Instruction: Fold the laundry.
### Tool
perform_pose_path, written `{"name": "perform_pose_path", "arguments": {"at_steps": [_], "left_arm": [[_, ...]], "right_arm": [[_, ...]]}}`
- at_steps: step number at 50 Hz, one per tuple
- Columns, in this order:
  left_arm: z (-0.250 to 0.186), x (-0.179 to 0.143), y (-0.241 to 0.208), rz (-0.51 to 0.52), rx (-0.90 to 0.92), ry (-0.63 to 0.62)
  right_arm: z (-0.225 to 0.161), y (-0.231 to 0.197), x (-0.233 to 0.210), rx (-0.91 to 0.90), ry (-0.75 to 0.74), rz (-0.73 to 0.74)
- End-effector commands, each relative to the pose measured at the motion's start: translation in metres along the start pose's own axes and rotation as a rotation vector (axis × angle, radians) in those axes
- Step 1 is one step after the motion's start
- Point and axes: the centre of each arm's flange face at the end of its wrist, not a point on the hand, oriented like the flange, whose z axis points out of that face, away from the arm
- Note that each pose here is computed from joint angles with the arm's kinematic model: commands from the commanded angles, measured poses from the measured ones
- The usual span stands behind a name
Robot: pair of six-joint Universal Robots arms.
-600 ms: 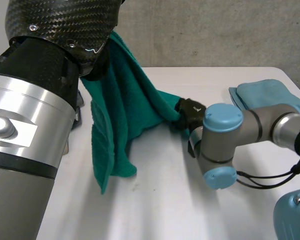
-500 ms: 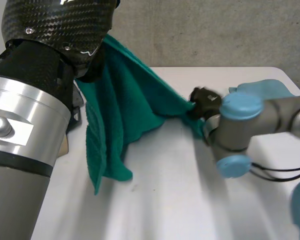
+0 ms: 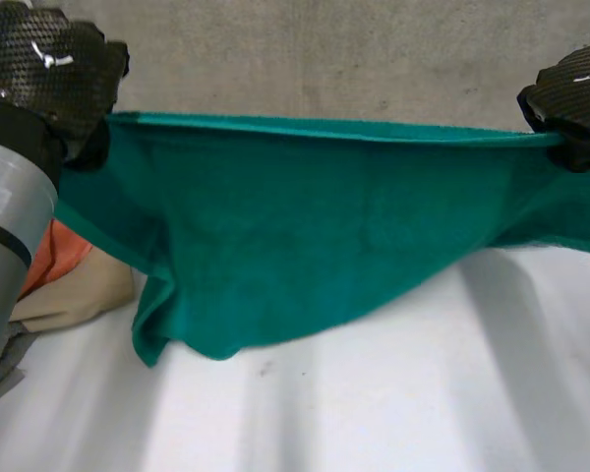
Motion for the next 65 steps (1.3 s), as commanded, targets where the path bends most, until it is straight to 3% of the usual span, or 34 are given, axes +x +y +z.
{"name": "perform_pose_path", "arguments": {"at_steps": [1,8,13,18,23,26,30,37,44,50,56,65], "left_arm": [[-0.004,0.015,0.023,0.032,-0.101,0.093],[0.041,0.04,0.095,0.071,-0.296,0.169],[0.078,0.047,0.103,0.067,-0.265,0.15],[0.133,0.033,0.082,0.051,-0.089,0.0],[0.171,-0.003,0.03,0.06,0.187,-0.228],[0.178,-0.023,0.004,0.059,0.327,-0.35],[0.178,-0.031,-0.011,0.042,0.414,-0.42],[0.162,-0.016,0.01,0.041,0.327,-0.338],[0.129,0.023,0.065,0.036,0.158,-0.176],[0.093,0.067,0.117,0.036,0.004,-0.005],[0.062,0.088,0.146,0.056,-0.106,0.093],[-0.006,0.095,0.167,0.097,-0.345,0.277]], "right_arm": [[-0.005,0.007,-0.009,-0.078,-0.078,-0.033],[0.028,0.041,-0.033,-0.167,-0.186,-0.075],[0.073,0.046,-0.018,-0.1,-0.06,-0.105],[0.107,0.022,0.002,0.048,0.145,-0.126],[0.122,-0.04,0.035,0.339,0.434,-0.141],[0.12,-0.057,0.052,0.439,0.552,-0.152],[0.114,-0.071,0.061,0.512,0.615,-0.14],[0.112,-0.046,0.042,0.442,0.506,-0.049],[0.113,-0.001,-0.001,0.309,0.349,0.03],[0.104,0.055,-0.066,0.143,0.135,0.059],[0.08,0.102,-0.126,0.007,-0.076,0.09],[0.04,0.135,-0.14,-0.14,-0.183,0.009]]}}
